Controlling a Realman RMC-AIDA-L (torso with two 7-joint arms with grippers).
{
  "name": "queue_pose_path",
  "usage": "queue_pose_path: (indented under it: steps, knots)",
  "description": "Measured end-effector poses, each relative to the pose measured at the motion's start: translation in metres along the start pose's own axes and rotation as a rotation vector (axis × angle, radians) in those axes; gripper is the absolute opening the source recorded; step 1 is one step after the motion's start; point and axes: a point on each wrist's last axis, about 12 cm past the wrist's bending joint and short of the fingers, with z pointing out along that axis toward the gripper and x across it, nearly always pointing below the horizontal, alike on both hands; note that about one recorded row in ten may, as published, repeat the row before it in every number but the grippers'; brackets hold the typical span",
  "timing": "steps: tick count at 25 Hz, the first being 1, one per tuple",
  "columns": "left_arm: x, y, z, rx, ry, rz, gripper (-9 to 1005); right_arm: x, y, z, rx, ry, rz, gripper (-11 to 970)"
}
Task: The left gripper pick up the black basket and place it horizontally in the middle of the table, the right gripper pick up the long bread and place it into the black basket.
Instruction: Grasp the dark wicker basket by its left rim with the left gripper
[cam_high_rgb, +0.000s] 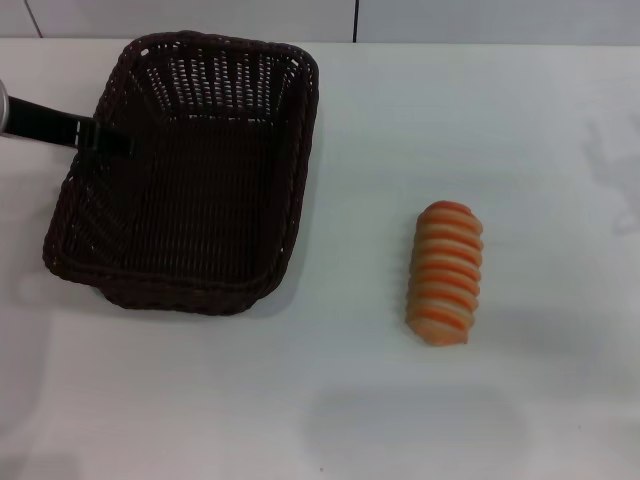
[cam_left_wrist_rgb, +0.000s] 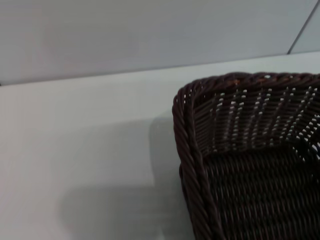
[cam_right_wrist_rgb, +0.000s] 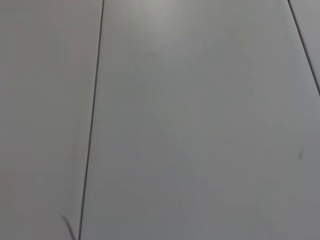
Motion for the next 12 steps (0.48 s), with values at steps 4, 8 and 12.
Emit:
queue_pose_path:
  steps: [4,8,12]
  knots:
    - [0.002,-0.001,0.008,-0.011,0.023,0.013,764,0.0,0.0,0.0,-0.003,-0.001,-0.001,593]
    - [0.002,-0.003,0.013,-0.011,0.034,0.017,760,0.0,0.0,0.0,-0.009,0.002,-0.005,593]
    - [0.003,-0.003,0.021,-0.005,0.053,0.018,756,0.0,-0.001,-0.001,-0.007,0.003,-0.007,593]
